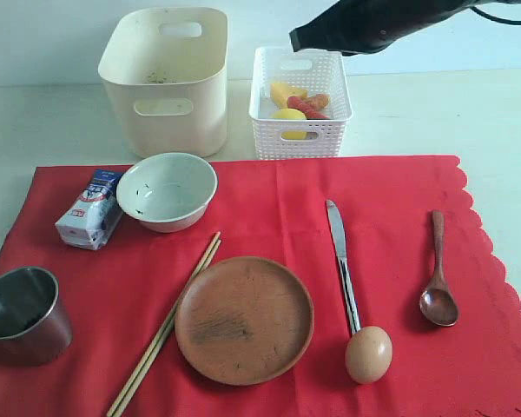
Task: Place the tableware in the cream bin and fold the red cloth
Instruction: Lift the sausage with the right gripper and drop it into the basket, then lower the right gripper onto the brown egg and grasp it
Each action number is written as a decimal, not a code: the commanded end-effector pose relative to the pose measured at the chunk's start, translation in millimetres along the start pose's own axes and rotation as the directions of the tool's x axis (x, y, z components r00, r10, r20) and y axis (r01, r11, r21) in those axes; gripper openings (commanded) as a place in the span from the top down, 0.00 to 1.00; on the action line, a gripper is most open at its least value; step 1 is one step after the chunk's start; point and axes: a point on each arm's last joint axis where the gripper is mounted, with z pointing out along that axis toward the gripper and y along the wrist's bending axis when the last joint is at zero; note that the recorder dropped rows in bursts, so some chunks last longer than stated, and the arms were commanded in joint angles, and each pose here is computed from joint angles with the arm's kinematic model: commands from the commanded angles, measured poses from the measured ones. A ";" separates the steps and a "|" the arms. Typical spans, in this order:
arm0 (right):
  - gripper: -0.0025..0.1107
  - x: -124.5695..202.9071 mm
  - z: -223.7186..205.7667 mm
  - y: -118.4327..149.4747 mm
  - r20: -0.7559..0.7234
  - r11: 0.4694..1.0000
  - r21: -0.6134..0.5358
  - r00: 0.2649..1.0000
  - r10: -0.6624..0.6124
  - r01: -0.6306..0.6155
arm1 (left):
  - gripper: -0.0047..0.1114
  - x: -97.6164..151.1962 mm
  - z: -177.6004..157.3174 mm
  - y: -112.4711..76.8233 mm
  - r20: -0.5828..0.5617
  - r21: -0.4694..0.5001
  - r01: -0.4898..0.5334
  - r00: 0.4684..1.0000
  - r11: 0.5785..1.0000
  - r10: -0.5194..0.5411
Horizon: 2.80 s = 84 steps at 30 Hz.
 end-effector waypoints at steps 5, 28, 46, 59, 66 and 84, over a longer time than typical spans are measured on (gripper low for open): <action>0.98 24.7 -66.0 -1.1 0.028 0.999 0.006 0.999 0.041 -0.042 | 0.95 0.6 -0.3 -0.1 0.004 0.001 0.004 1.000 1.000 -0.004; 0.40 168.9 -128.2 79.9 -0.479 0.979 -0.200 0.875 -0.066 -0.036 | 0.95 0.6 -0.3 -0.1 0.004 0.001 0.004 1.000 1.000 -0.004; 0.39 218.5 -90.5 87.0 -0.584 0.978 -0.206 0.803 -0.115 -0.009 | 0.95 0.6 -0.3 -0.1 0.004 0.001 0.006 1.000 1.000 -0.006; 0.61 237.3 -68.8 87.7 -0.637 0.979 -0.201 0.756 -0.150 0.025 | 0.95 0.6 -0.3 -0.1 0.004 0.001 0.008 1.000 1.000 -0.008; 0.90 236.6 -70.5 87.6 -0.637 0.978 -0.208 0.754 -0.160 0.031 | 0.95 0.6 -0.3 -0.1 0.004 0.001 0.008 1.000 1.000 -0.008; 0.98 165.6 -113.3 86.0 -0.138 0.964 -0.255 0.984 -0.111 0.073 | 0.95 0.6 -0.3 -0.1 0.004 0.001 0.008 1.000 1.000 -0.008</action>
